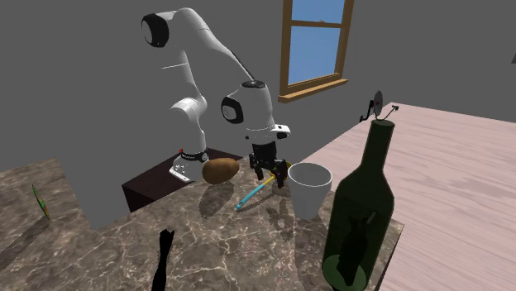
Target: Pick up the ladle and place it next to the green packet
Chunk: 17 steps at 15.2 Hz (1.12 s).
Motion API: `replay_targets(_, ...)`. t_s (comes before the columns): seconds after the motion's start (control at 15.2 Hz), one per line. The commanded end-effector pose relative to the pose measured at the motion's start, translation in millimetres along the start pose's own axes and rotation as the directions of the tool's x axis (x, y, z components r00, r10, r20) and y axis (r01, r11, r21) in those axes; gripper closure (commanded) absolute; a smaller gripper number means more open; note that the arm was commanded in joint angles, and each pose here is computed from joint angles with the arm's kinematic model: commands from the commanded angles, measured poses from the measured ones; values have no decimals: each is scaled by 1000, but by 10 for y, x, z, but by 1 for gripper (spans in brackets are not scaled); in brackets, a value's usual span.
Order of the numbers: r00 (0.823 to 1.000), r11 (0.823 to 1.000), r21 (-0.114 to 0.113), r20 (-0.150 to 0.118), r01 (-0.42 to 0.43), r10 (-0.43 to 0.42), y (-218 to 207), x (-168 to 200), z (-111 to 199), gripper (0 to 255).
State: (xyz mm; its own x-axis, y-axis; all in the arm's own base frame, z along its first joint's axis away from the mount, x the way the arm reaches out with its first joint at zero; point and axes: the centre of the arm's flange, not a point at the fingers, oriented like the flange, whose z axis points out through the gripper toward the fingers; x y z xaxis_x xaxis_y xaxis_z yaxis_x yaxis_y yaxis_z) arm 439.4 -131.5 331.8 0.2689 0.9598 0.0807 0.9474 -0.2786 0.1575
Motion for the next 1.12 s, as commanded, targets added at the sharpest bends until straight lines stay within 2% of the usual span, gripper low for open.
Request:
replay_targets(0.0, 1000, 1000, 0, 0, 0, 0, 0, 0, 0, 0)
replay_targets(0.07, 1000, 1000, 0, 0, 0, 0, 0, 0, 0, 255)
replay_targets(0.66, 1000, 1000, 0, 0, 0, 0, 0, 0, 0, 255)
replay_targets(1.06, 1000, 1000, 0, 0, 0, 0, 50, 26, -311, 255)
